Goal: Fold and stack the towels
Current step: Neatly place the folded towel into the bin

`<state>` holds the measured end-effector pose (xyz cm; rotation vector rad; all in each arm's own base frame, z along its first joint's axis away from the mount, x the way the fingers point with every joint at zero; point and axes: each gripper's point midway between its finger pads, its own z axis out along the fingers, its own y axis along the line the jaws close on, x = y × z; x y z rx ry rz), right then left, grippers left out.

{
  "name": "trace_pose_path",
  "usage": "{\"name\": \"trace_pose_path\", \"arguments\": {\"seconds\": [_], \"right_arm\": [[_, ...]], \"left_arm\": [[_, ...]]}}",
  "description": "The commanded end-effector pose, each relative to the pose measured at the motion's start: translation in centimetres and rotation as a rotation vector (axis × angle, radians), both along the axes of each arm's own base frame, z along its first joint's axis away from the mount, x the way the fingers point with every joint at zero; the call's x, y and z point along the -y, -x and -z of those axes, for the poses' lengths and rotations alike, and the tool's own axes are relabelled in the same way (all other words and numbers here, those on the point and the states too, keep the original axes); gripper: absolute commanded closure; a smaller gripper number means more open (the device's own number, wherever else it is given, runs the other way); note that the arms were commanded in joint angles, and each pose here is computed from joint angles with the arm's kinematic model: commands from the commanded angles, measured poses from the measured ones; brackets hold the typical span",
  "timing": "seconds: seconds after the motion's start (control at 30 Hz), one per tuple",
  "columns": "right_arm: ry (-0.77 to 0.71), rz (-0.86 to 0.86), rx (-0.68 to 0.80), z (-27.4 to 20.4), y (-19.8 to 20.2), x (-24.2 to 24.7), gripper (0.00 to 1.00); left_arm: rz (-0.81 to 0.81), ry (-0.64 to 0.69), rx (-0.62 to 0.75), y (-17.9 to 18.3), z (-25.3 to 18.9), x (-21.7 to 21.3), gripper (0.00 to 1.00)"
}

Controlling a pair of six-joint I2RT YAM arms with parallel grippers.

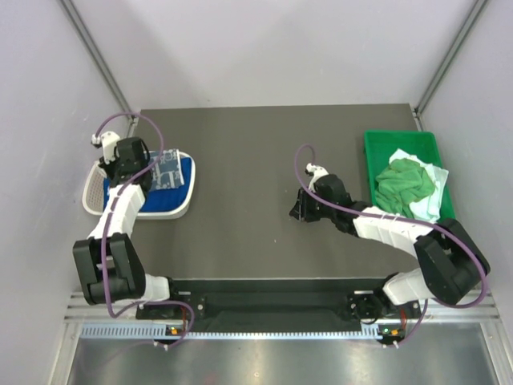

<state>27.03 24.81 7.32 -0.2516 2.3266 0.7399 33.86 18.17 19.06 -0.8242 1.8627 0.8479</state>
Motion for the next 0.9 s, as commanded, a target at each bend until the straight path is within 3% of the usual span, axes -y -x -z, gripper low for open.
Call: {"name": "trace_pose_path", "arguments": {"seconds": [0.0,0.17,0.33,0.43,0.6,0.87], "right_arm": [[-0.048,-0.039,0.089,-2.6,-1.1,-1.8,0.70],[-0.043,-0.034,0.091,-2.6,-1.1,-1.5,0.70],[-0.040,-0.038,0.092,-2.5,-0.9,-1.4,0.70],[-0.038,-0.038,0.098,-2.7,-0.9,-1.3,0.70],[-0.038,-0.035,0.104,-3.0,-0.9,-1.3,0.70],[-0.027,-0.007,0.132,-4.3,-1.5,-0.9,0.69]], "left_arm": [[-0.091,-0.006,0.021,0.2,-0.5,-1.5,1.00],[-0.080,0.049,0.016,-0.5,0.7,-1.9,0.89],[-0.099,0.074,0.011,-0.8,0.9,-2.1,0.61],[-0.090,0.074,0.052,-0.9,-0.4,-2.0,0.52],[-0.049,0.112,0.121,-1.1,-2.0,-1.1,0.50],[0.153,0.349,0.217,-2.9,0.4,4.5,0.50]]}}
